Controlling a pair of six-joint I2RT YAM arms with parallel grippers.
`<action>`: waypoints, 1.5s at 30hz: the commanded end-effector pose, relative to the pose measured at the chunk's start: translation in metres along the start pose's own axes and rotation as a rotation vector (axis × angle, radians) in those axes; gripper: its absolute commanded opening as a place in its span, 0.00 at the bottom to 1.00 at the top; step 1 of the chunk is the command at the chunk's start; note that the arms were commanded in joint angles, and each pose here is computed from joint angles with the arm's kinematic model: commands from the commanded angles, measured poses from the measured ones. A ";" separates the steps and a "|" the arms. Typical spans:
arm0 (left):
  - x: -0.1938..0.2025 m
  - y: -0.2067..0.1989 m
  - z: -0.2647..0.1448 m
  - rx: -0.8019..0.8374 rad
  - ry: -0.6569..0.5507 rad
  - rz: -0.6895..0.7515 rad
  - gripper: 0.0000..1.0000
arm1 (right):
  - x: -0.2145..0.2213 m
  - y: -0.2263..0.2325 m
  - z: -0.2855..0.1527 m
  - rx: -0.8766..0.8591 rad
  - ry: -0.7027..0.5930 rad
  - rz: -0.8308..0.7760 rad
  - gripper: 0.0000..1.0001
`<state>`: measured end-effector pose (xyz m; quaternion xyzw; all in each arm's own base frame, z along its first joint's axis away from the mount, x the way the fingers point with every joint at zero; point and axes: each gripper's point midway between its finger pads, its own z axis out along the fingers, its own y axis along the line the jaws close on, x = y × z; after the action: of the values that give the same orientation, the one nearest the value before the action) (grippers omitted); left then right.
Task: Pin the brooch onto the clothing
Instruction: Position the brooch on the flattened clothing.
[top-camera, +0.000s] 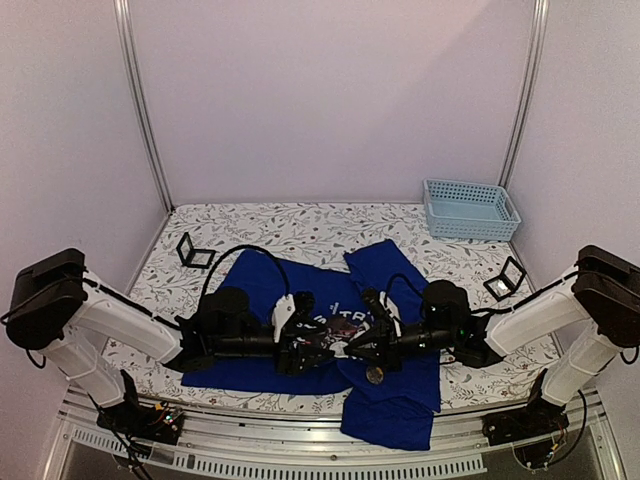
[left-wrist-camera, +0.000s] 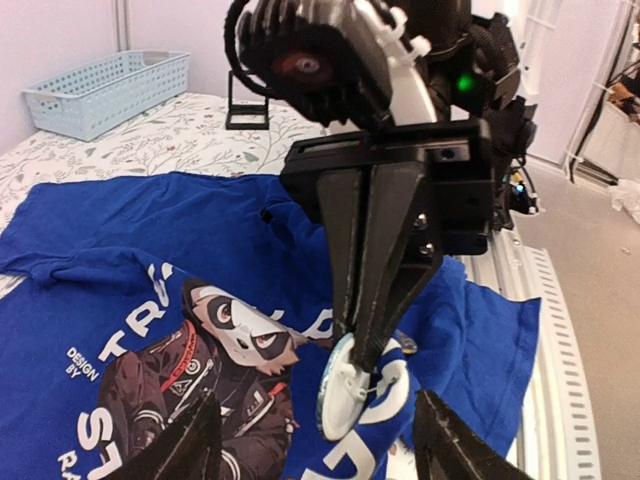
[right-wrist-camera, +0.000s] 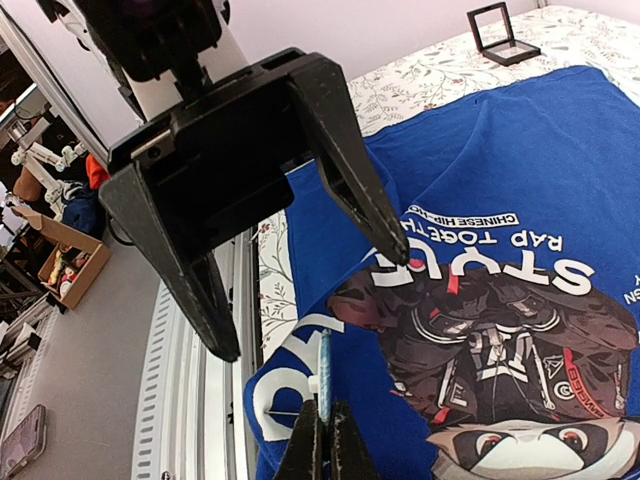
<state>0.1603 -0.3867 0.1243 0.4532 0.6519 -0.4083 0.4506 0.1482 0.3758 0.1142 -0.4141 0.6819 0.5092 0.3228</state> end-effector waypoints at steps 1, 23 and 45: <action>-0.007 -0.016 -0.014 0.149 -0.022 0.015 0.66 | 0.002 0.004 0.003 -0.031 0.016 -0.011 0.00; 0.022 -0.004 0.022 0.168 0.139 -0.038 0.14 | -0.005 0.006 0.002 -0.027 0.015 -0.081 0.00; -0.008 -0.001 0.021 0.143 0.103 -0.260 0.00 | -0.033 -0.003 -0.036 0.392 -0.109 -0.181 0.37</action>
<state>0.1584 -0.4066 0.1085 0.4395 0.6960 -0.4700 0.3185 0.1678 0.3587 0.1642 -0.3977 0.6816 0.4206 0.4476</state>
